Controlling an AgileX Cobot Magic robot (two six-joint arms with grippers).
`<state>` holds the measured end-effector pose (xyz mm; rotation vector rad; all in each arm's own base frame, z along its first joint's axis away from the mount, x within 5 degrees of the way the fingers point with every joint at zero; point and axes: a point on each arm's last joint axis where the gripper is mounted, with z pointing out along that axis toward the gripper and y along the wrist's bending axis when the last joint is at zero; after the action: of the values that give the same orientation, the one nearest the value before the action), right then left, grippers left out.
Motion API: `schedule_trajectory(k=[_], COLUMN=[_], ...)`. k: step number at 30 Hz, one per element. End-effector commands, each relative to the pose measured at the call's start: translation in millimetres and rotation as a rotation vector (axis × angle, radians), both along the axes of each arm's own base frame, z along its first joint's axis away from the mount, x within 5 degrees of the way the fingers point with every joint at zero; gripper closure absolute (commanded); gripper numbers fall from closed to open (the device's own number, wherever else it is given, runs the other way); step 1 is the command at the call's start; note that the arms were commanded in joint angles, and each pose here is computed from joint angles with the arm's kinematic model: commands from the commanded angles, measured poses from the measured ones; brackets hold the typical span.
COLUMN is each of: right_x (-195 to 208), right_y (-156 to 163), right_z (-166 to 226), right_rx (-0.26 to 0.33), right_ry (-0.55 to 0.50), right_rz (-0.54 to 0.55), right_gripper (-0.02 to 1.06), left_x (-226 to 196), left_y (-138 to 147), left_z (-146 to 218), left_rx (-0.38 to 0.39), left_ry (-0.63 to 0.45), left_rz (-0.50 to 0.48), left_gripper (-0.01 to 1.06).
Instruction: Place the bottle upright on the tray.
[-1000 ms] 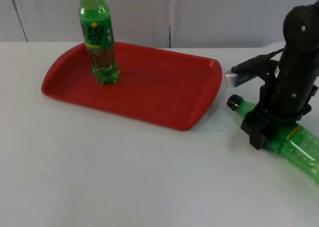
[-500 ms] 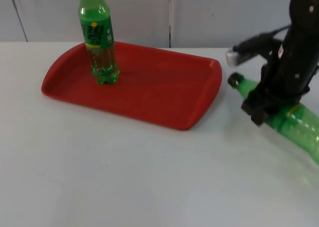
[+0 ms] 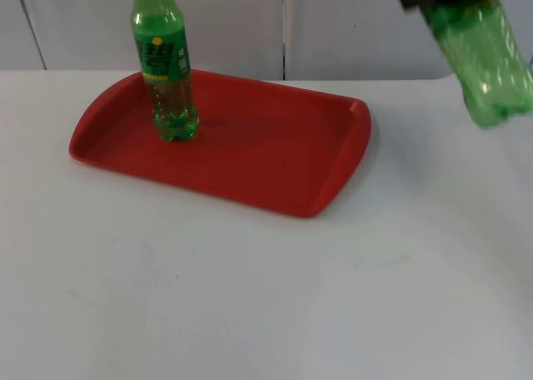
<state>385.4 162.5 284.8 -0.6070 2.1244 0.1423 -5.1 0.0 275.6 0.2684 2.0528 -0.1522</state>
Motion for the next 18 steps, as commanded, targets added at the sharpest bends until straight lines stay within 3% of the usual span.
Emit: schedule_trajectory(k=[1, 5, 6, 9, 10, 14, 18], right_x=[-5, -19, -19, -30, -30, -41, -46], right_y=[5, 16, 16, 27, 27, 31, 30], right_z=[25, 41, 41, 35, 35, 22, 14], right_rx=[0.065, 0.151, 0.151, 0.239, 0.239, 0.342, 0.383], right_ry=[-0.105, -0.293, -0.293, -0.434, -0.434, -0.535, -0.564], right_rz=[0.006, 0.04, 0.04, 0.065, 0.065, 0.07, 0.089], right_gripper=[1.05, 1.05, 1.05, 1.05, 1.05, 1.05, 1.05], left_x=[0, 0, 0, 0, 0, 0, 0], left_y=[0, 0, 0, 0, 0, 0, 0], left_z=[-1, -1, -1, -1, -1, -1, -1], left_rx=[-0.003, -0.003, -0.003, -0.003, -0.003, -0.003, -0.003], left_ry=[-0.002, -0.002, -0.002, -0.002, -0.002, -0.002, -0.002], left_rz=[-0.002, -0.002, -0.002, -0.002, -0.002, -0.002, -0.002], left_gripper=[0.0, 0.0, 0.0, 0.0, 0.0, 0.0, 0.0])
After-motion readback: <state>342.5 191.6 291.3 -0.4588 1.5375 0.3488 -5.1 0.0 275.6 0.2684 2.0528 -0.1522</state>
